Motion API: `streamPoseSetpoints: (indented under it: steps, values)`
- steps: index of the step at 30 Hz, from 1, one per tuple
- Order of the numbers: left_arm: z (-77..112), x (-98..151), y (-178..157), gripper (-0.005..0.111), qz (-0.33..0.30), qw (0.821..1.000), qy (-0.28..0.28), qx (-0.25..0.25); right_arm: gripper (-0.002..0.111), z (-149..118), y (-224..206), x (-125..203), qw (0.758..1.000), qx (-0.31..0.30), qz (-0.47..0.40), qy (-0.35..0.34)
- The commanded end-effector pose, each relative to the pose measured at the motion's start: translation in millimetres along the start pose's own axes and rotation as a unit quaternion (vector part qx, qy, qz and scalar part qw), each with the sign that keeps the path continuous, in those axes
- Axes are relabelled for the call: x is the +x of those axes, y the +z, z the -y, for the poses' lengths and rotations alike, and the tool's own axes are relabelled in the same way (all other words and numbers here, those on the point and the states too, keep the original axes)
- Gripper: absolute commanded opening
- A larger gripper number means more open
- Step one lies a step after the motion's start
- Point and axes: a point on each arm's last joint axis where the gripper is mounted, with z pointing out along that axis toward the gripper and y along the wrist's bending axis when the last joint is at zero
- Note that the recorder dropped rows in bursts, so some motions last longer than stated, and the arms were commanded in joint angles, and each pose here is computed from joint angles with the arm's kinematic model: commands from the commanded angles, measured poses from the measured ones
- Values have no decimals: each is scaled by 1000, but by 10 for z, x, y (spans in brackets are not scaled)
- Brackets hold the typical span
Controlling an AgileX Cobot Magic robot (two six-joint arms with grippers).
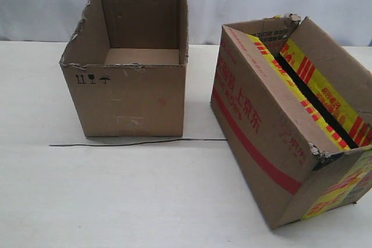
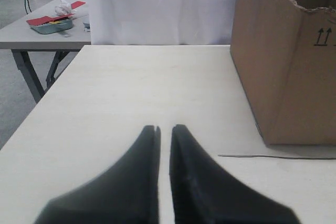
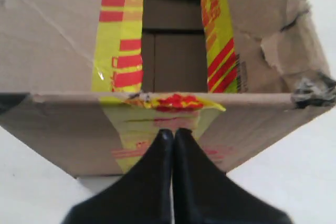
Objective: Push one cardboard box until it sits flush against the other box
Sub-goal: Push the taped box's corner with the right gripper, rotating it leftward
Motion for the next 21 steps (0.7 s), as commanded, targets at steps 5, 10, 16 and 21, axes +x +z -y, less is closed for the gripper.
streamPoseSetpoints:
  steps: [5,10,16,21]
  values:
    - [1,-10,1,0,8,1000,0,1,0,104,342,-246,995,-10,-102,-4]
    - [1,-10,1,0,8,1000,0,1,0,98,577,-365,989,-44,-138,32]
    - [1,-10,1,0,8,1000,0,1,0,102,744,-464,983,-64,-161,57]
    - [1,-10,1,0,8,1000,0,1,0,62,818,-524,979,-90,-154,98]
